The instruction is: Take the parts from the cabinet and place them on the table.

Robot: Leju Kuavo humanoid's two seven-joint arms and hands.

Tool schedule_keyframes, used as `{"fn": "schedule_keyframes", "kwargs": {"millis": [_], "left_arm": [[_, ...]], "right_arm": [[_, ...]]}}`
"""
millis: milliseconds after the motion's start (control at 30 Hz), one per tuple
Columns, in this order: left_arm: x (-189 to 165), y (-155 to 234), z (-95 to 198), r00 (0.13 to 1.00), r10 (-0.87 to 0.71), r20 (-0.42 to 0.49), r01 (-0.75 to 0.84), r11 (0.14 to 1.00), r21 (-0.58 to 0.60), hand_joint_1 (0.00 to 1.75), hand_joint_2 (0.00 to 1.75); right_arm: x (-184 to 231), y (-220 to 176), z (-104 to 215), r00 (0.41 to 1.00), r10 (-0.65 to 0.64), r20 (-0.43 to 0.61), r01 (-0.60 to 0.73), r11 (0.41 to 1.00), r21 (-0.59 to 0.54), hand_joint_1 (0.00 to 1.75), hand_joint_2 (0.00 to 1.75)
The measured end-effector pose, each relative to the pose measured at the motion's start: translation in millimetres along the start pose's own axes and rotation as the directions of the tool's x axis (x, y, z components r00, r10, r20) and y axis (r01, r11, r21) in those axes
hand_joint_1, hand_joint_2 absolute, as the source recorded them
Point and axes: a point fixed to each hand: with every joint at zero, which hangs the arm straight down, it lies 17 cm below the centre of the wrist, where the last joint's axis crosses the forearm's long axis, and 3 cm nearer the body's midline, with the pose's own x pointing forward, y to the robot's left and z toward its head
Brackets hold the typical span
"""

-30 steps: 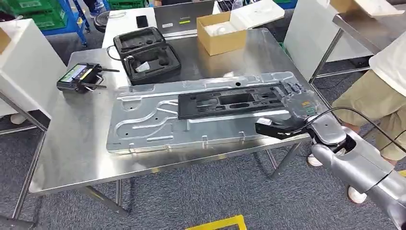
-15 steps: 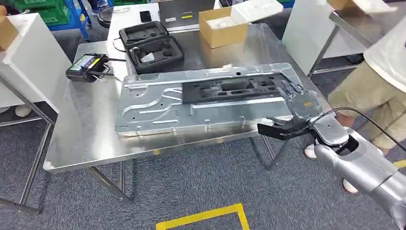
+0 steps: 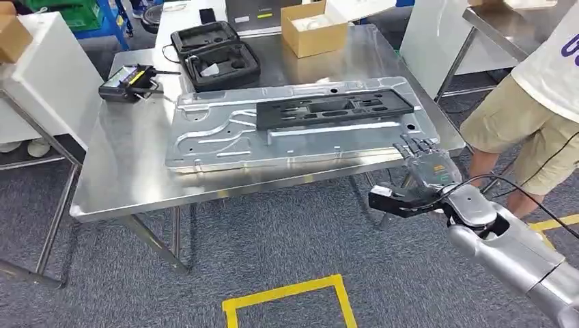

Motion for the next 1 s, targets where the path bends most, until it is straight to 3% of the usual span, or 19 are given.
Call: {"fn": "schedule_keyframes", "kwargs": {"millis": [167,333,633,833,1000], "left_arm": [[0.1,-1.5,0.3,1.000,-0.001,0.001,0.001,1.000,-0.002,0.00,0.00],[1.4,-0.6,0.2,1.000,0.005,0.009,-0.005,1.000,0.006,0.00,0.00],[-2.8,4.4,0.6,0.998,0.057,0.012,-0.057,0.998,0.040,0.00,0.00],[-8.0,7.5,1.2,0.994,0.107,0.006,-0.107,0.992,0.063,0.00,0.00],[-16.6,7.7,2.7,0.987,0.159,-0.008,-0.158,0.984,0.084,0.00,0.00]], "right_arm": [[5.3,32.1,15.2,0.997,-0.072,0.024,0.072,0.997,0.021,0.00,0.00],[4.9,91.6,45.8,0.986,-0.168,0.004,0.167,0.982,0.089,0.00,0.00],[7.7,166.5,104.6,0.921,-0.385,-0.057,0.389,0.912,0.128,0.00,0.00],[24.6,221.8,154.5,0.848,-0.518,-0.114,0.531,0.826,0.188,0.00,0.00],[67.4,257.5,194.8,0.646,-0.746,-0.160,0.761,0.615,0.205,0.00,0.00]]}}
